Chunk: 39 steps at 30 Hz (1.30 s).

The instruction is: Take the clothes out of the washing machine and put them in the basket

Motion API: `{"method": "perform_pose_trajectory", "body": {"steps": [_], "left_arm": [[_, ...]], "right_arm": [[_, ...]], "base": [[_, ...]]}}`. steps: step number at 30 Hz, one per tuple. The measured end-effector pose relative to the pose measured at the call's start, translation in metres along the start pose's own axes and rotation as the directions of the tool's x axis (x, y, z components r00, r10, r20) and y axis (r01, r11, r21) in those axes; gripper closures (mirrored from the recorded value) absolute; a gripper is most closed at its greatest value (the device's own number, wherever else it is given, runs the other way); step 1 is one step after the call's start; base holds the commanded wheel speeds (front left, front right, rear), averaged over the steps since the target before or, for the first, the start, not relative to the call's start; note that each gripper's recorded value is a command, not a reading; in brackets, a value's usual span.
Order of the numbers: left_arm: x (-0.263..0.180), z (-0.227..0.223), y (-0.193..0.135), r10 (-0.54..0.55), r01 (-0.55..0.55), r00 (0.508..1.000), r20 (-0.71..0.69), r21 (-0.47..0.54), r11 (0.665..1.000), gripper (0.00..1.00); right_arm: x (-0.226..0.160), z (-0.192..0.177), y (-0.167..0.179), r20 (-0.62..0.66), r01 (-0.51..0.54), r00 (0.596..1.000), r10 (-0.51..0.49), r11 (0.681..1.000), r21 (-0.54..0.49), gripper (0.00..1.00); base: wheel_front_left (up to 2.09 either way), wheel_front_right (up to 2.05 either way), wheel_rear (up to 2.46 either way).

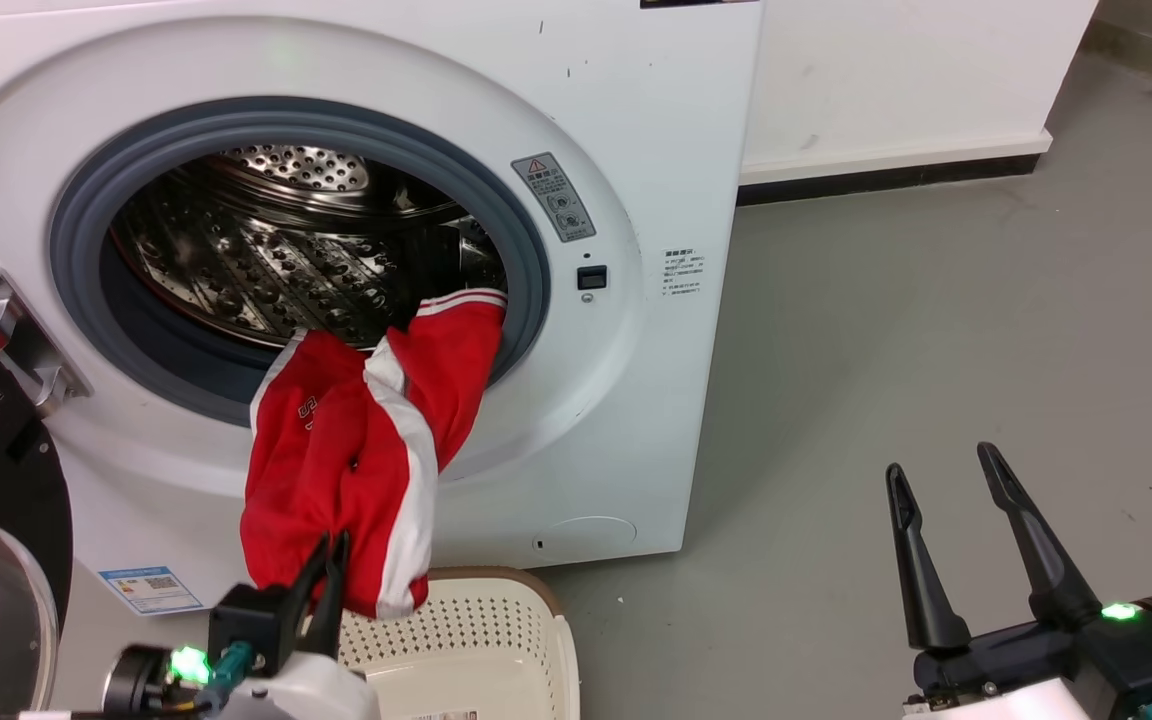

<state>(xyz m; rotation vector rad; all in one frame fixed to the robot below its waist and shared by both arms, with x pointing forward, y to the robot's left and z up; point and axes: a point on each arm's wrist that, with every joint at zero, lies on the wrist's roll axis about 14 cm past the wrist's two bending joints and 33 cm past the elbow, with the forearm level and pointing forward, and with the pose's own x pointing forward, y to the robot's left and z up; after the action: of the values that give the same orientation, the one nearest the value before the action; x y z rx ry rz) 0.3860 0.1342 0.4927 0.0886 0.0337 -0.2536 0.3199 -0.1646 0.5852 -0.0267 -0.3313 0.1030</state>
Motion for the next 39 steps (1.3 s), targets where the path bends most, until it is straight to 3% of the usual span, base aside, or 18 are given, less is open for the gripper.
{"method": "perform_pose_trajectory", "body": {"steps": [5, 15, 27, 39], "left_arm": [[-0.013, -0.03, -0.014, -0.015, 0.007, 0.995, -0.094, -0.076, 0.997, 1.0], [-0.023, -0.098, -0.031, -0.058, 0.021, 0.956, -0.287, -0.13, 0.991, 1.0], [-0.034, -0.168, -0.051, -0.123, 0.04, 0.861, -0.494, -0.176, 0.984, 1.0], [-0.02, -0.229, -0.054, -0.158, 0.032, 0.747, -0.646, -0.203, 0.979, 1.0]], "right_arm": [[-0.003, 0.0, -0.003, -0.003, 0.011, 1.0, -0.011, 1.0, -0.003, 0.0], [-0.008, -0.007, -0.015, -0.033, 0.052, 0.998, -0.053, 0.998, -0.019, 0.0], [0.004, -0.021, -0.026, -0.071, 0.079, 0.994, -0.081, 0.996, -0.037, 0.0], [0.04, -0.052, -0.034, -0.12, 0.07, 0.99, -0.076, 0.996, -0.05, 0.0]], "base": [[0.0, 0.0, 0.0], [0.0, 0.0, 0.0], [0.0, 0.0, 0.0], [0.0, 0.0, 0.0]]}}
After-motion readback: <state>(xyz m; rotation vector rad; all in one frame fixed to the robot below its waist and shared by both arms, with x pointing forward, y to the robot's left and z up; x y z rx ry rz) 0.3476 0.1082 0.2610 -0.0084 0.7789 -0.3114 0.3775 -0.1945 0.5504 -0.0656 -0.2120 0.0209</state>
